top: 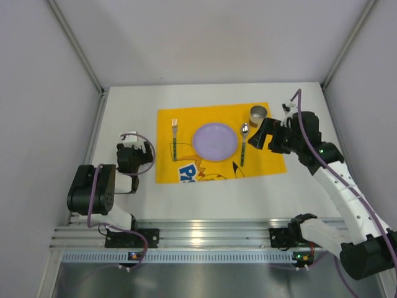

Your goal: Set the dinner table for one person

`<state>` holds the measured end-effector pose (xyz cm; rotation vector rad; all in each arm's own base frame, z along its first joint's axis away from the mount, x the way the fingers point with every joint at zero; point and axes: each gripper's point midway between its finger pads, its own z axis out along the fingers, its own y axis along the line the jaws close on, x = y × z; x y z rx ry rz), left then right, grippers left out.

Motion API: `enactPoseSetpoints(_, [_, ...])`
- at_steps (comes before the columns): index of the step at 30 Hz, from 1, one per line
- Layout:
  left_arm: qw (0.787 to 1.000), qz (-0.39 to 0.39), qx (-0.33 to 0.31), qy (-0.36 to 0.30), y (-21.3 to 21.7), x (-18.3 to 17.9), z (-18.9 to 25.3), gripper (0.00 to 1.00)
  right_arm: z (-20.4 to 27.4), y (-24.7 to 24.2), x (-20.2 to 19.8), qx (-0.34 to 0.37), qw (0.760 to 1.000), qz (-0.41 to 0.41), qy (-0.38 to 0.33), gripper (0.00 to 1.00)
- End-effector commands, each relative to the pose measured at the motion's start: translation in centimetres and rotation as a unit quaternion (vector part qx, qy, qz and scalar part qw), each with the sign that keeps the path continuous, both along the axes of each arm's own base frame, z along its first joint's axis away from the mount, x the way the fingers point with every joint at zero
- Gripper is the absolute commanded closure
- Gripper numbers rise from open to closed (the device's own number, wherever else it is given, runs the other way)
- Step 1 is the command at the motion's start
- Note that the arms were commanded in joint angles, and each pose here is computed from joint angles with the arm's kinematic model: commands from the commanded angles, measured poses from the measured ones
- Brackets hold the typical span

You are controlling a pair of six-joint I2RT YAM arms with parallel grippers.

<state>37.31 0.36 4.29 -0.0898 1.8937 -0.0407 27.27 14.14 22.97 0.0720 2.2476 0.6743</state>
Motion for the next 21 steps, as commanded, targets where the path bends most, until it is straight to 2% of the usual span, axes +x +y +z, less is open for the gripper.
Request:
enactPoseSetpoints(1, [0.996,0.015,0.022,-0.089,0.5,2.2,4.0,0.14,3.2,1.4,1.0,0.03,0.996,0.02,-0.079,0.0])
enactPoseSetpoints(4, [0.996,0.014,0.019,-0.088,0.4,2.1,4.0,0.11,3.0,2.1,1.1,0.036,0.995,0.038,-0.087,0.0])
enactPoseSetpoints(5, [0.996,0.013,0.02,-0.085,0.4,2.0,3.9,0.02,3.0,2.6,1.4,0.04,0.993,0.053,-0.094,0.0])
enactPoseSetpoints(10, [0.996,0.014,0.02,-0.084,0.5,1.9,3.9,0.01,2.5,2.7,3.3,0.018,0.993,0.055,-0.1,0.0])
enactPoseSetpoints(13, [0.996,0.013,0.02,-0.085,0.4,2.0,4.0,0.02,-0.4,0.3,6.0,-0.054,0.994,-0.004,-0.096,0.0])
enactPoseSetpoints(14, [0.996,0.013,0.02,-0.086,0.4,2.0,4.0,0.01,-3.3,-0.9,6.6,-0.096,0.992,-0.019,-0.083,0.0])
enactPoseSetpoints(15, [0.996,0.013,0.02,-0.086,0.4,2.0,4.0,0.02,-3.7,-1.3,7.5,-0.11,0.989,-0.026,-0.1,0.0])
enactPoseSetpoints(18, [0.996,0.014,0.02,-0.086,0.5,2.0,4.0,0.01,-7.1,-3.0,8.3,-0.193,0.973,-0.007,-0.123,0.0])
enactPoseSetpoints(19, [0.996,0.013,0.02,-0.086,0.4,2.0,4.0,0.01,-6.9,-3.4,9.2,-0.207,0.966,-0.014,-0.151,0.0])
enactPoseSetpoints(20, [0.996,0.013,0.02,-0.085,0.4,2.0,4.0,0.01,-9.0,-5.4,8.7,-0.256,0.956,-0.031,-0.14,0.0])
enactPoseSetpoints(21, [0.996,0.014,0.02,-0.086,0.5,2.0,4.0,0.01,-9.2,-6.3,8.9,-0.267,0.95,-0.055,-0.151,0.0])
